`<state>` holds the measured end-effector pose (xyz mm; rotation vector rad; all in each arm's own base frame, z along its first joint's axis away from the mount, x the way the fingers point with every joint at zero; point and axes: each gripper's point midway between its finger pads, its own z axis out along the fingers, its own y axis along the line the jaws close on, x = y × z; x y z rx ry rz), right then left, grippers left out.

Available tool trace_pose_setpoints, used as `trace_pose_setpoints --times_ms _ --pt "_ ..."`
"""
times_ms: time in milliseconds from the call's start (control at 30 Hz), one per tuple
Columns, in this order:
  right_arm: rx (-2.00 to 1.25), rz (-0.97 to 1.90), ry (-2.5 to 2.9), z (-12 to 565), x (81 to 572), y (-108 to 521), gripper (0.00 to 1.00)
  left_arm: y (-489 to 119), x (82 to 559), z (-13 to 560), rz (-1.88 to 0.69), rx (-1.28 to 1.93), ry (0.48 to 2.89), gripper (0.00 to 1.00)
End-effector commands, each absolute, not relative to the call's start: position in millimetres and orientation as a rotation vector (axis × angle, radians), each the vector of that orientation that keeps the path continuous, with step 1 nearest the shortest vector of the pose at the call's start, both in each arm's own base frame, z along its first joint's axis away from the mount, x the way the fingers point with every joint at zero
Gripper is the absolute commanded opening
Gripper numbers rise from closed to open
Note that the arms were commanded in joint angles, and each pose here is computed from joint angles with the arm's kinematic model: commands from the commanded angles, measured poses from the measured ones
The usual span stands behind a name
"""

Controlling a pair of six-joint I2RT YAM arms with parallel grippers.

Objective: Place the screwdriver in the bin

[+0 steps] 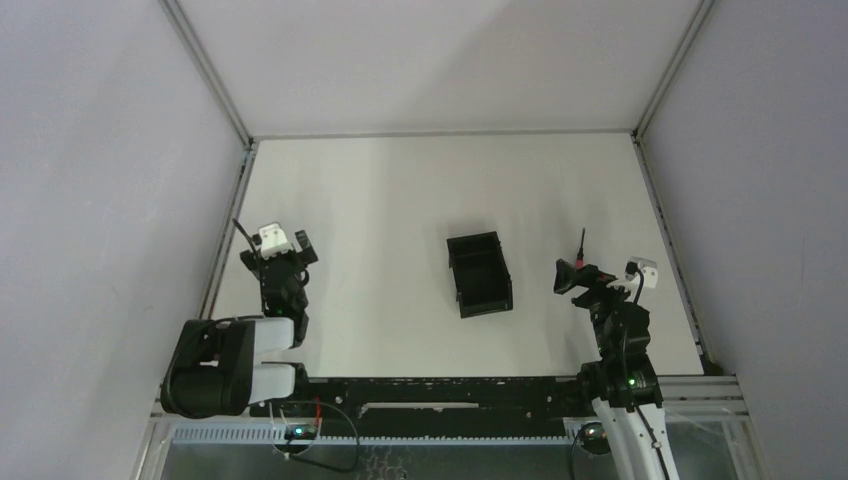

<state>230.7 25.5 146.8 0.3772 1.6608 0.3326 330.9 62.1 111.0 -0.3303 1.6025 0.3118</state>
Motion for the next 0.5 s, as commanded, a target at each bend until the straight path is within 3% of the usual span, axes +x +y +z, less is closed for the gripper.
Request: trace_pose_setpoints --times_ms 0,267,467 --pt "0.456 0.331 1.548 186.7 229.2 13.9 0.99 62.9 343.8 137.0 0.292 -0.344 1.53 0.98" --pt "0.384 0.193 1.724 235.9 261.9 11.4 0.96 63.0 343.9 137.0 0.292 -0.344 1.53 0.98" --pt "0.429 -0.051 2.237 187.9 307.4 -7.3 0.95 63.0 343.9 137.0 0.292 -0.344 1.53 0.98"
